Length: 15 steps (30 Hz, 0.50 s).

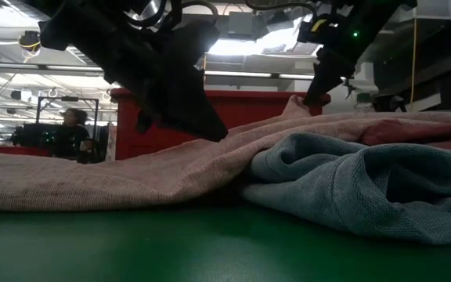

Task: Fold Laundry from Bin
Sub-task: Fold the pink shirt from the red laundry basket

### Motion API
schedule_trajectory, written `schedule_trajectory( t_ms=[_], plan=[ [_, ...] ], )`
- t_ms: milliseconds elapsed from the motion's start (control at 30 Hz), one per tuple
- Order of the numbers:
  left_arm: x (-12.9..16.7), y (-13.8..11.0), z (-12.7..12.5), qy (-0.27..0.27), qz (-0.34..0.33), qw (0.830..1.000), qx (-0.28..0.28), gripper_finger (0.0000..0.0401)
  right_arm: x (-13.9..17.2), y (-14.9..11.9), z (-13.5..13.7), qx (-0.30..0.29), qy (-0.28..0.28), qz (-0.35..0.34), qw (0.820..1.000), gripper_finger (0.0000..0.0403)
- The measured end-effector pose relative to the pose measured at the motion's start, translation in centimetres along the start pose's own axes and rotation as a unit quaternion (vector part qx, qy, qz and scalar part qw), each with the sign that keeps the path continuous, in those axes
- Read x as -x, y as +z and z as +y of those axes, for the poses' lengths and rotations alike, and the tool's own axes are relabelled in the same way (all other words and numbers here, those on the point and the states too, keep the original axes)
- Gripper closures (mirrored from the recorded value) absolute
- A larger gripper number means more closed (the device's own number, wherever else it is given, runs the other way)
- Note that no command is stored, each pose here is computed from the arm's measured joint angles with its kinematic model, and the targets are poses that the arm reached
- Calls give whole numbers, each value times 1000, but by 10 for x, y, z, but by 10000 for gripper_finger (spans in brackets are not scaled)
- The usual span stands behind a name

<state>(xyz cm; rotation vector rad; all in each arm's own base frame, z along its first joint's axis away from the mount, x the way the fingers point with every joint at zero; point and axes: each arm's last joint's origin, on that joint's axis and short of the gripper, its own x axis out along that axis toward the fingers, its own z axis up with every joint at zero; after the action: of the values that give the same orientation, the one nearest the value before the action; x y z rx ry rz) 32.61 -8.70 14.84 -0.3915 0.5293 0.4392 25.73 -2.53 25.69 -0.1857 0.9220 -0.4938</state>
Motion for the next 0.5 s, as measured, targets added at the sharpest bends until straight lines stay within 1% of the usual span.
schedule_trajectory(
  t_ms=[67, 133, 267, 367, 433, 500],
  plan=[
    [0, 0, 0, 5, -4, 1000, -11, 343, 0, 0, 0, 0, 3, 1, 1000, 378],
    [0, 1, 1, 20, -17, 999, -20, 328, 0, 0, 1, 0, 13, 1, 1000, 365],
    [-3, 6, 7, 56, -42, 997, -31, 287, 0, 0, 1, 1, 15, 2, 1000, 313],
    [-7, 12, 14, 81, -53, 994, -47, 258, 0, 0, 0, 2, -2, 2, 1000, 270],
    [-9, 17, 20, 98, -58, 992, -57, 245, 0, 0, 0, 2, -6, 2, 1000, 248],
    [-10, 26, 27, 110, -66, 990, -53, 238, 0, -1, 0, 2, -4, 2, 1000, 233]
  ],
)
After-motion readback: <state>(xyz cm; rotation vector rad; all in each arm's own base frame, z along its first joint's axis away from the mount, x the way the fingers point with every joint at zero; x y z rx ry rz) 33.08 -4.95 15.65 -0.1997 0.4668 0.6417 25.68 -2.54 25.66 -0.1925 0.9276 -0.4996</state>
